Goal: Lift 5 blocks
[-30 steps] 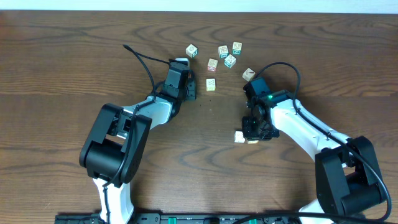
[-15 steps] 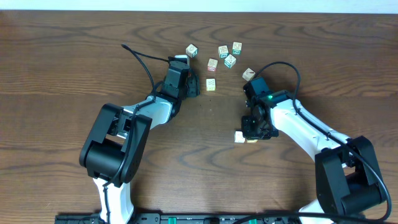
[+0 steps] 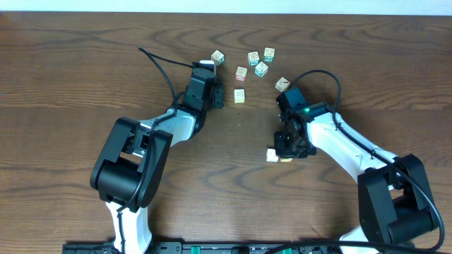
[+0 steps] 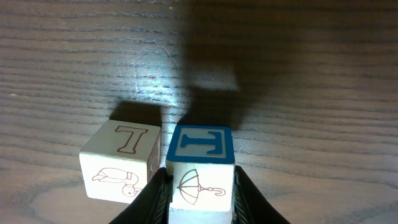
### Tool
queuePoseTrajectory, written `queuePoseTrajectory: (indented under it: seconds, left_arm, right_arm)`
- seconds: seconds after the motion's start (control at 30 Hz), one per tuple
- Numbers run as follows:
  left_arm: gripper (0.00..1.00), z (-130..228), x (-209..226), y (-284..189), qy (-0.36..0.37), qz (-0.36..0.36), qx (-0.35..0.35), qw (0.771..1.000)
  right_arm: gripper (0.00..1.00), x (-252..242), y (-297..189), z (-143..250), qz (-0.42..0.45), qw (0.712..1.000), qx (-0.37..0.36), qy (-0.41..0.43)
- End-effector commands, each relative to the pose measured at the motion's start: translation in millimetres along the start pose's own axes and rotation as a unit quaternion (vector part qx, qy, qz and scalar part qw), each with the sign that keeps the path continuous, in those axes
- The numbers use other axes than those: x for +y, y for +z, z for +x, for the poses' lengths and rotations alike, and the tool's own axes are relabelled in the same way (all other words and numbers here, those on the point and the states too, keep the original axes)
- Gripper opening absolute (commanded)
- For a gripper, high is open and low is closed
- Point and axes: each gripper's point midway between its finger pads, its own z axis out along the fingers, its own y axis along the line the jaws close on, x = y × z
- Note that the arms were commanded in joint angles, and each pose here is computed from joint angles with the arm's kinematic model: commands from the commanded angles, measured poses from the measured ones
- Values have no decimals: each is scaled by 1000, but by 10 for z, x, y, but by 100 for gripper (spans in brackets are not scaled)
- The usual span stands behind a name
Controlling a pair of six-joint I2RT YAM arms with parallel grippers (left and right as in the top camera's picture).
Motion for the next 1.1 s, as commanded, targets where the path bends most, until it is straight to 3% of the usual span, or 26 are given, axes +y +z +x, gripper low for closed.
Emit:
queuePoseTrajectory:
  seconds: [0.0,0.13,0.3,0.5,0.7,0.9,1.07]
  left_arm:
    - [48,18,95,41,14,-18,1,1000]
    - [34,40,103,41,16,-20,5,1000]
    - [24,86,117,40,17,-22,15,1000]
    - [23,136,133,37,17,-25,25,999]
    - [23,149,136,36,18,-26,28,999]
    - [22,159,114,31,18,-21,30,999]
    - [19,221,-10,-19,17,14,52,998]
  right_arm:
    - [15,7,203,164,3,999,35,-4]
    - [17,25,202,181,-3,999,39,-4]
    - [25,17,201,175,0,999,38,-4]
    - [39,17,129,134,0,1000,23,-5]
    - [58,12,-223,-11,-4,999,-46,-8]
    - [66,22,-576,-39,-19,995,-93,-8]
    - [88,-61,-743,-175,-22,993,-117,-11]
